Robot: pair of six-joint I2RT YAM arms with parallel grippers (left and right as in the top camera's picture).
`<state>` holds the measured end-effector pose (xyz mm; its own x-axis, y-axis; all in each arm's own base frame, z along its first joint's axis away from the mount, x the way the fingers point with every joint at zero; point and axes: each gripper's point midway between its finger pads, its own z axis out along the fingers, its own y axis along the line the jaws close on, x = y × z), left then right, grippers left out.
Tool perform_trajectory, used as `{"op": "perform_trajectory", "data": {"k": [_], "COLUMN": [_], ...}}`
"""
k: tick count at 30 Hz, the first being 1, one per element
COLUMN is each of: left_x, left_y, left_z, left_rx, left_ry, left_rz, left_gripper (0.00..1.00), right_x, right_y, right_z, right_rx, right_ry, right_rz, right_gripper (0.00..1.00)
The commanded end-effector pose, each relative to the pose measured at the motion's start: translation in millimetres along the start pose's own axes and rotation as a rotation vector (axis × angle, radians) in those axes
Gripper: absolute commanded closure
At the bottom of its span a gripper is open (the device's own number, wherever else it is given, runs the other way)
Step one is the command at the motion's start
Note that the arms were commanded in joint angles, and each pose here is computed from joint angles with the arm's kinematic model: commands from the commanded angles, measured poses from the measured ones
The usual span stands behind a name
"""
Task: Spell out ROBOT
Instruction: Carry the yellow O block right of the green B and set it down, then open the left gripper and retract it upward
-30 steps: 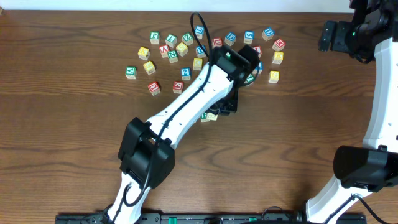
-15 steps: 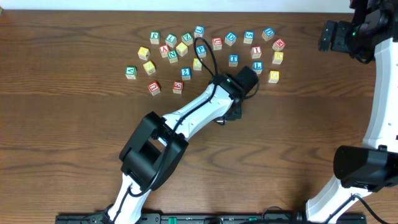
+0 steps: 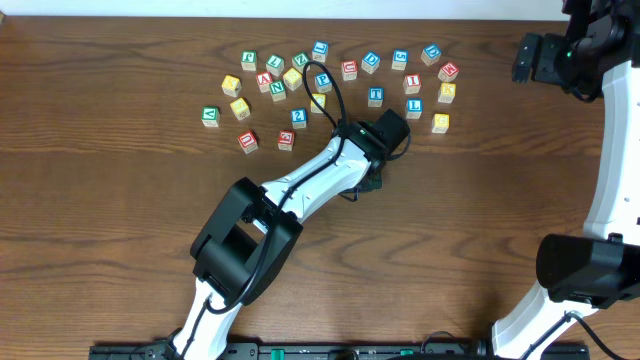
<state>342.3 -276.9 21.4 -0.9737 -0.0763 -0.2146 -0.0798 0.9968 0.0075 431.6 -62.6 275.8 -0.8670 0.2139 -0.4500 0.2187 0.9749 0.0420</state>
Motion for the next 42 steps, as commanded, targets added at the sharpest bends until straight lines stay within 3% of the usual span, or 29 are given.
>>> {"op": "perform_trajectory", "data": {"k": [1, 12, 18, 25, 31, 42], "left_x": [0, 0, -1, -30, -48, -57], "left_y": [7, 7, 6, 0, 12, 27], "left_z": [7, 7, 1, -54, -90, -93], "left_rx": [-0.031, -0.031, -0.022, 0.076, 0.125, 0.134], "left_ry": [0.000, 0.001, 0.002, -0.116, -0.177, -0.162], "left_rz": [-0.019, -0.019, -0.019, 0.061, 0.042, 0.092], "left_gripper": [0.74, 0.60, 0.60, 0.60, 0.60, 0.60], "right_x": [0, 0, 0, 0, 0, 0], "right_y": [-2, -2, -2, -2, -2, -2], "right_z": [0, 0, 0, 0, 0, 0], "right_rx": [0.002, 0.002, 0.002, 0.002, 0.002, 0.002], "right_ry": [0.002, 0.002, 0.002, 0.002, 0.002, 0.002], "right_rz": [-0.010, -0.010, -0.010, -0.010, -0.010, -0.010], "right_gripper": [0.01, 0.01, 0.01, 0.01, 0.01, 0.01]}}
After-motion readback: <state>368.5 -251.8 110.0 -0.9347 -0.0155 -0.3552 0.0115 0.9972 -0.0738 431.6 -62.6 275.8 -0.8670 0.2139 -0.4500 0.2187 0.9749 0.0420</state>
